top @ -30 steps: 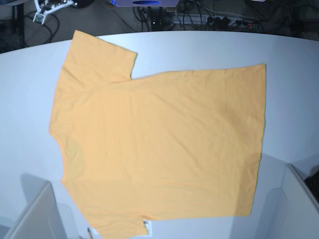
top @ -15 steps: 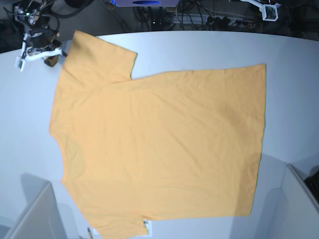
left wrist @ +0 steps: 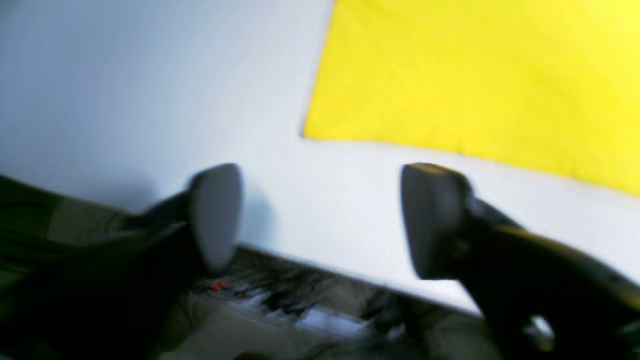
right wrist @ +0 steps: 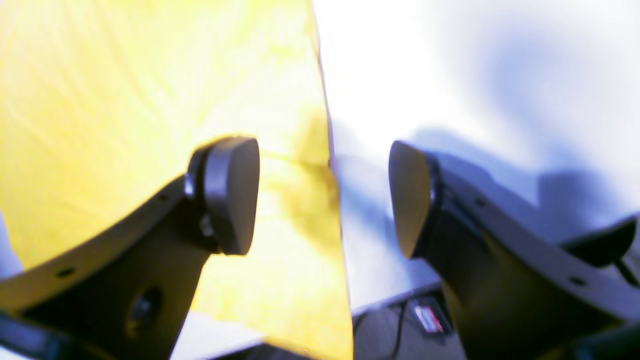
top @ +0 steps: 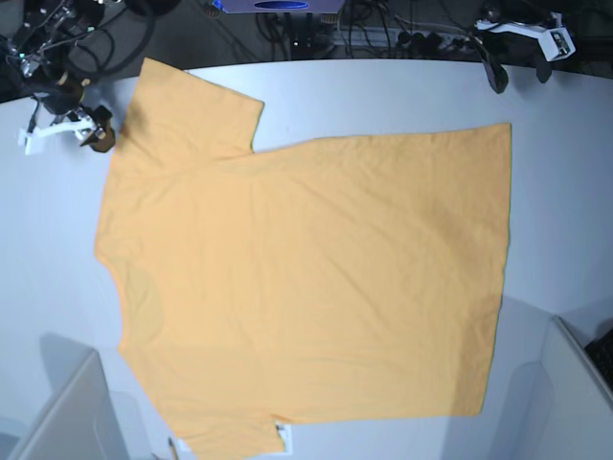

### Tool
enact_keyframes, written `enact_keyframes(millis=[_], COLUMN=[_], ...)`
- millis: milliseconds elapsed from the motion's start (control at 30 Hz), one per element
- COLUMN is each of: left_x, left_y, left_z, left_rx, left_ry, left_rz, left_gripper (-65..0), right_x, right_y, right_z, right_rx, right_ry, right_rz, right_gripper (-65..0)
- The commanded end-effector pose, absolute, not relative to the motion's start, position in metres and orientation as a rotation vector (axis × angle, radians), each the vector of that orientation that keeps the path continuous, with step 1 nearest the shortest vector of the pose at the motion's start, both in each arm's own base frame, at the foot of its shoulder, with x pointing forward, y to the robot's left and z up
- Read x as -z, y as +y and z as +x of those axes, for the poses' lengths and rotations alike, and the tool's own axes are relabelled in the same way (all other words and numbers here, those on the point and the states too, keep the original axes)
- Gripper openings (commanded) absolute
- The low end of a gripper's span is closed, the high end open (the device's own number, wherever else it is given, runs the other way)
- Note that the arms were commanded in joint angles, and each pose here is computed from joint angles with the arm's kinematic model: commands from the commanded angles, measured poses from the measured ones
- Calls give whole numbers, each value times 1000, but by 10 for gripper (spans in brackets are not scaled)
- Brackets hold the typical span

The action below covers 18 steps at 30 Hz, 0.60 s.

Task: Fold the T-shirt properly
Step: 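Move both grippers to the shoulder corners of the orange shirt and grasp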

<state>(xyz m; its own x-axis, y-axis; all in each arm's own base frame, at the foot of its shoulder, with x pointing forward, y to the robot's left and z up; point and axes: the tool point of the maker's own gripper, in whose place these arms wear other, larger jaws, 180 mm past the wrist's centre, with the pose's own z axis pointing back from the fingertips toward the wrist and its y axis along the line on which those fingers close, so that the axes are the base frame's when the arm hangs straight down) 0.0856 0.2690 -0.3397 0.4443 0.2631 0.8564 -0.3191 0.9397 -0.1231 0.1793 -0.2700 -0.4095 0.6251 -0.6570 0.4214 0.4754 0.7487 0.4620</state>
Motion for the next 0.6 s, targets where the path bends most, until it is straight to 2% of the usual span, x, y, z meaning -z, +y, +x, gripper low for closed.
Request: enact_keyframes(millis=[0, 133, 333, 467, 533, 567], left_x=[335, 339, 351, 371, 374, 375], left_y=[267, 271, 286, 288, 295, 300], left_z=[87, 88, 90, 95, 99, 102], left_rx=[-368, -442, -542, -626, -666, -678], left_ry=[-1068, -1062, -1059, -984, -963, -956], left_rz=[19, -64, -76, -133, -148, -150], left_gripper=[-150, -188, -186, -181, -178, -176], right_x=[413, 437, 447, 448, 449, 449], right_y=[-264, -242, -207, -206, -206, -206], right_z=[181, 175, 170, 169, 169, 169], right_rx=[653, 653, 567, 566, 566, 566], right_ry=[-598, -514, -442, -437, -437, -435], right_rz=[350, 409, 456, 458, 457, 457], right_gripper=[-269, -269, -269, -270, -312, -362])
